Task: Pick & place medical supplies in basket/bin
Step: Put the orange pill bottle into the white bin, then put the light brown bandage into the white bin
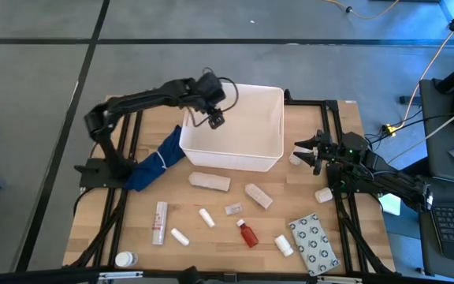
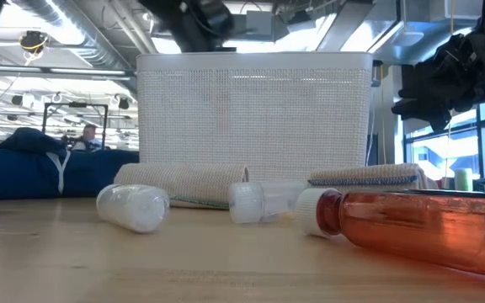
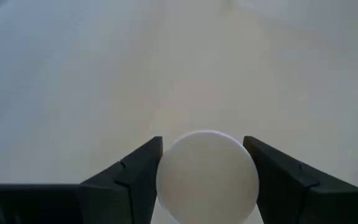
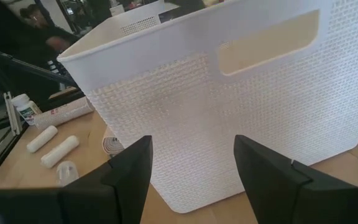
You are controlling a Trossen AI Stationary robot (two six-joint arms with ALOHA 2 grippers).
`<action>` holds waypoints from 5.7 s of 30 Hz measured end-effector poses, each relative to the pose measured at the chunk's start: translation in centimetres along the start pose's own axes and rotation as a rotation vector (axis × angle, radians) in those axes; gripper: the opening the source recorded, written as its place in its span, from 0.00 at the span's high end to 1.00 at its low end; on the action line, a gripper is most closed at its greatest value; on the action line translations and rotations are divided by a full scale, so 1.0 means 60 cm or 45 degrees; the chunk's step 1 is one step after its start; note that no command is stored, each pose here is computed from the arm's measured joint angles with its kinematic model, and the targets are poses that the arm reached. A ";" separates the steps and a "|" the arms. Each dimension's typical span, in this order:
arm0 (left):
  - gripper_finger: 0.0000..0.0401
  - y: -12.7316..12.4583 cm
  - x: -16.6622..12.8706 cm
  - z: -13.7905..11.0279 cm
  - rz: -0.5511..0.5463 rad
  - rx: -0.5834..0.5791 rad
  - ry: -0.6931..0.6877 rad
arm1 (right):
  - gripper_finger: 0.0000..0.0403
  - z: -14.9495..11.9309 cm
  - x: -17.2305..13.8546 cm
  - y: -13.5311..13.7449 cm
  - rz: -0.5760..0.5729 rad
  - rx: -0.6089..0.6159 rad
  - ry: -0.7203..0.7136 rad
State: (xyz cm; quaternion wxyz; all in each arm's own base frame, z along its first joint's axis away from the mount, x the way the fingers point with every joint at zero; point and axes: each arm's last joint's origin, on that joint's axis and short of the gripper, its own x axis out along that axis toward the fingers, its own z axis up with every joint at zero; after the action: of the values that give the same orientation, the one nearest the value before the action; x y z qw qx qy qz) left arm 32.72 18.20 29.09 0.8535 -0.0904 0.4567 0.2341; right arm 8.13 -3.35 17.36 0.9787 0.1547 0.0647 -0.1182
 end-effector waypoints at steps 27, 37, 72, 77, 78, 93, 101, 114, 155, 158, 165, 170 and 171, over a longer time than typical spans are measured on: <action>0.49 0.018 0.186 -0.040 0.225 -0.030 0.398 | 0.44 -0.002 0.000 0.003 0.074 0.085 0.030; 0.45 0.020 0.175 -0.037 0.222 0.013 0.387 | 0.44 0.015 0.004 -0.001 -0.124 0.129 0.032; 0.44 0.023 0.103 0.030 0.303 0.033 0.293 | 0.44 0.100 0.106 -0.020 -0.635 0.112 0.744; 0.44 0.022 0.103 0.030 0.303 0.032 0.292 | 0.44 0.089 0.104 -0.022 -0.680 0.183 0.822; 0.44 0.022 0.103 0.030 0.303 0.028 0.292 | 0.44 0.088 0.104 -0.023 -0.684 0.187 0.832; 0.44 0.047 0.155 -0.018 0.219 -0.152 0.341 | 0.44 0.086 0.104 -0.023 -0.696 0.211 0.840; 0.44 0.051 0.161 -0.022 0.222 -0.151 0.354 | 0.44 0.086 0.104 -0.023 -0.694 0.207 0.842; 0.44 0.050 0.161 -0.023 0.232 -0.189 0.364 | 0.44 0.086 0.104 -0.023 -0.692 0.208 0.843; 0.33 0.034 -0.107 -0.068 0.400 -0.146 -0.180 | 0.44 0.089 0.163 -0.029 -0.166 -0.605 1.833; 0.32 0.033 -0.097 -0.089 0.399 -0.169 -0.152 | 0.44 0.071 0.166 -0.032 -0.103 -0.674 1.895; 0.33 0.032 -0.089 -0.098 0.413 -0.178 -0.162 | 0.49 0.047 0.179 -0.039 -0.165 -0.908 1.863; 0.33 0.031 -0.087 -0.093 0.388 -0.188 -0.200 | 0.55 0.034 0.182 -0.040 -0.041 -0.950 1.809; 0.33 0.031 -0.087 -0.093 0.387 -0.187 -0.200 | 0.57 0.031 0.181 -0.040 -0.028 -0.957 1.809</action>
State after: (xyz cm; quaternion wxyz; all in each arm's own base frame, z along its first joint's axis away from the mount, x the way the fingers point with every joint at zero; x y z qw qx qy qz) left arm 25.24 16.12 30.32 0.8325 -0.0640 0.3786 0.3993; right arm 18.16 -8.47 16.65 0.6890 -0.1474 0.7091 0.0286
